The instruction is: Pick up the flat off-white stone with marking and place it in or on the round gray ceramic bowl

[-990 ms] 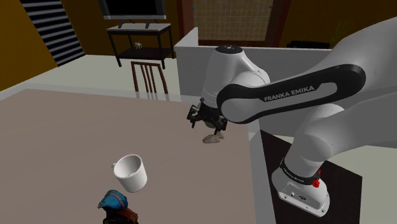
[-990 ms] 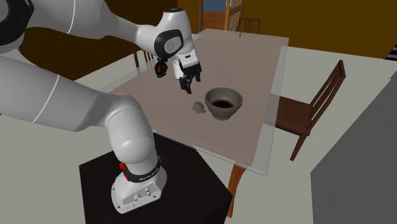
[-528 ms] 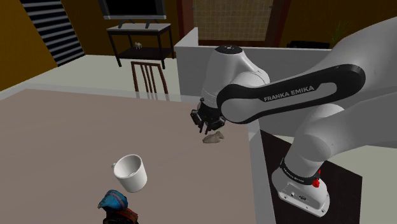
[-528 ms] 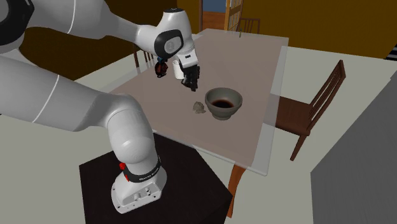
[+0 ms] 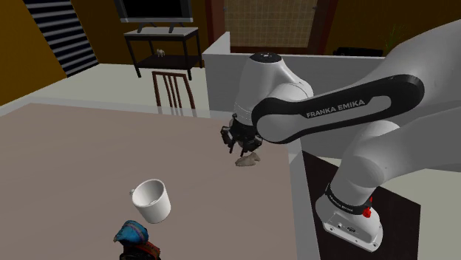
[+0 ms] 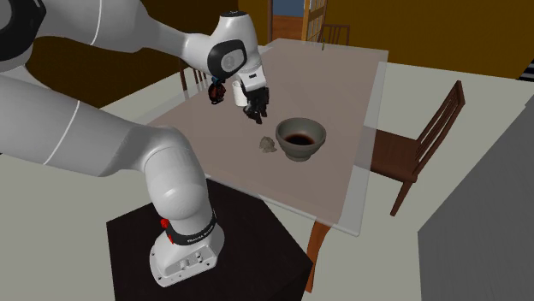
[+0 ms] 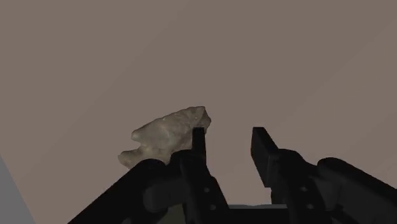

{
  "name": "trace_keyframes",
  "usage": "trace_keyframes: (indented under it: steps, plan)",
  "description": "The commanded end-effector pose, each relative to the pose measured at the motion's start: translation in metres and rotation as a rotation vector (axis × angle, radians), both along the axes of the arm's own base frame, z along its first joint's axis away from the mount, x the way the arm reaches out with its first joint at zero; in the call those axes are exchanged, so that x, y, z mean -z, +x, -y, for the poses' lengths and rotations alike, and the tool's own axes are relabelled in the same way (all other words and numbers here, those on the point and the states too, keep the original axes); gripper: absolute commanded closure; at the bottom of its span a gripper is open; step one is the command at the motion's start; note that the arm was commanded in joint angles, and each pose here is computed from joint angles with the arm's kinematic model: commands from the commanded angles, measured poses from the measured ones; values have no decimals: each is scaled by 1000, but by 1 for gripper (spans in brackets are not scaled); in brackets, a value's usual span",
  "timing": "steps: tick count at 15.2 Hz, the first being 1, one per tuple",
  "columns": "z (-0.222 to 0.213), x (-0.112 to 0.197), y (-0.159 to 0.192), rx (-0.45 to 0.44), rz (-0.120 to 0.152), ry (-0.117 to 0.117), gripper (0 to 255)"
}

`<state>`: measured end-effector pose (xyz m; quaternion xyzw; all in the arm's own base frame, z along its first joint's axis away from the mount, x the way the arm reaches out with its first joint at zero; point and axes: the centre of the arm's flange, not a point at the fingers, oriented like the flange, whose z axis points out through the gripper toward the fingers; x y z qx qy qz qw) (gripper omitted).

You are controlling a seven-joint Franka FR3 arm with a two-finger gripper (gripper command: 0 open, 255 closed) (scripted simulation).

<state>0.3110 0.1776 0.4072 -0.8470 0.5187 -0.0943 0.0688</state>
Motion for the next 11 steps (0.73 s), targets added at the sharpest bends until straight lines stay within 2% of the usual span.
trace_keyframes:
  steps: [1, 5, 6, 11]
  plan:
    - [-1, 8, 8, 120, -42, -45, 0]
    - [7, 41, 37, 598, -208, -227, 0]
    - [11, 47, 42, 685, -239, -261, 0]
    - [18, 72, 39, 685, -239, -261, 0]
